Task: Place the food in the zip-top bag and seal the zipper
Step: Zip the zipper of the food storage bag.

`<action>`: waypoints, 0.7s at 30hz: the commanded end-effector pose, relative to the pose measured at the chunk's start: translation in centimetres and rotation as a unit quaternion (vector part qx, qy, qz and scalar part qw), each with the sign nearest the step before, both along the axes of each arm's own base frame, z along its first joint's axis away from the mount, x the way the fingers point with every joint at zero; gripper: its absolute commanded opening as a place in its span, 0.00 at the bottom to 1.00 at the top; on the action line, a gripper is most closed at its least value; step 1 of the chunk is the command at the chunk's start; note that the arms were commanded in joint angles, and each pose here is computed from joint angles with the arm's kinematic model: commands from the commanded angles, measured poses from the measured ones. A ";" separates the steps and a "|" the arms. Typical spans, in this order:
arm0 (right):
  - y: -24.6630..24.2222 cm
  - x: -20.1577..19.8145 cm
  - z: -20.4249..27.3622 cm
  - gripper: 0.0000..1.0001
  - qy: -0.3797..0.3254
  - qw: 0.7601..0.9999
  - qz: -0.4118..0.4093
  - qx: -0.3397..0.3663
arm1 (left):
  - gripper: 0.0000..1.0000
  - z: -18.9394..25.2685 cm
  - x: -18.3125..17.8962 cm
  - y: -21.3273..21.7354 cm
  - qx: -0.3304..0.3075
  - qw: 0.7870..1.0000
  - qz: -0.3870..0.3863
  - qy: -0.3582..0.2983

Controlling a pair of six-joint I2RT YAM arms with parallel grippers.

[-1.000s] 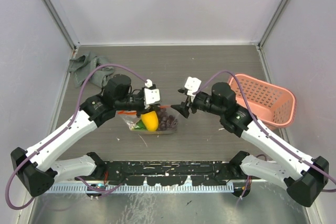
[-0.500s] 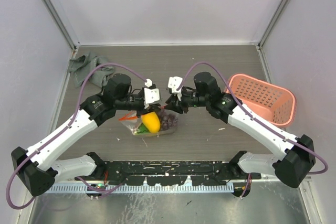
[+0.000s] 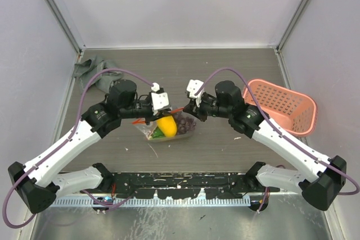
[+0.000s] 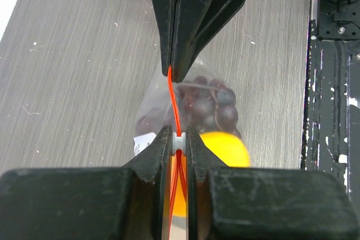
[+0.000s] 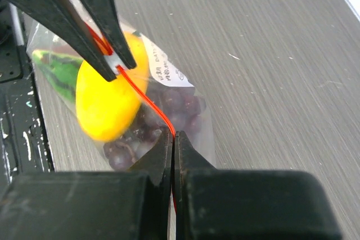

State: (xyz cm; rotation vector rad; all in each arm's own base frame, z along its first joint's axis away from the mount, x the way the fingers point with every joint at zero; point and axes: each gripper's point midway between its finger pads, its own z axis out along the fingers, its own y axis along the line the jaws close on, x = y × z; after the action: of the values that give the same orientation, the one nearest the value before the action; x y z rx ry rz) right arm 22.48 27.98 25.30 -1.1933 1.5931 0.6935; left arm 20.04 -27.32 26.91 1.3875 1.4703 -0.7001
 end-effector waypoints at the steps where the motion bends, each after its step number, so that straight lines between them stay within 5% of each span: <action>1: -2.9 2.8 2.0 0.01 -0.031 0.992 -0.118 0.007 | 0.00 2.2 0.0 0.4 -0.027 0.999 0.018 -0.016; 21: -9.2 5.2 2.4 0.01 -0.039 0.948 -0.315 0.004 | 0.00 1.2 0.4 1.8 -0.019 0.998 0.067 -0.009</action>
State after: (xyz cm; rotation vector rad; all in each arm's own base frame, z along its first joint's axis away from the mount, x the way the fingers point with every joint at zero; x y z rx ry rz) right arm 25.51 21.63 24.87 -0.8276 1.8117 0.3672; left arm 20.62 -26.04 26.65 1.3002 1.5403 -0.6367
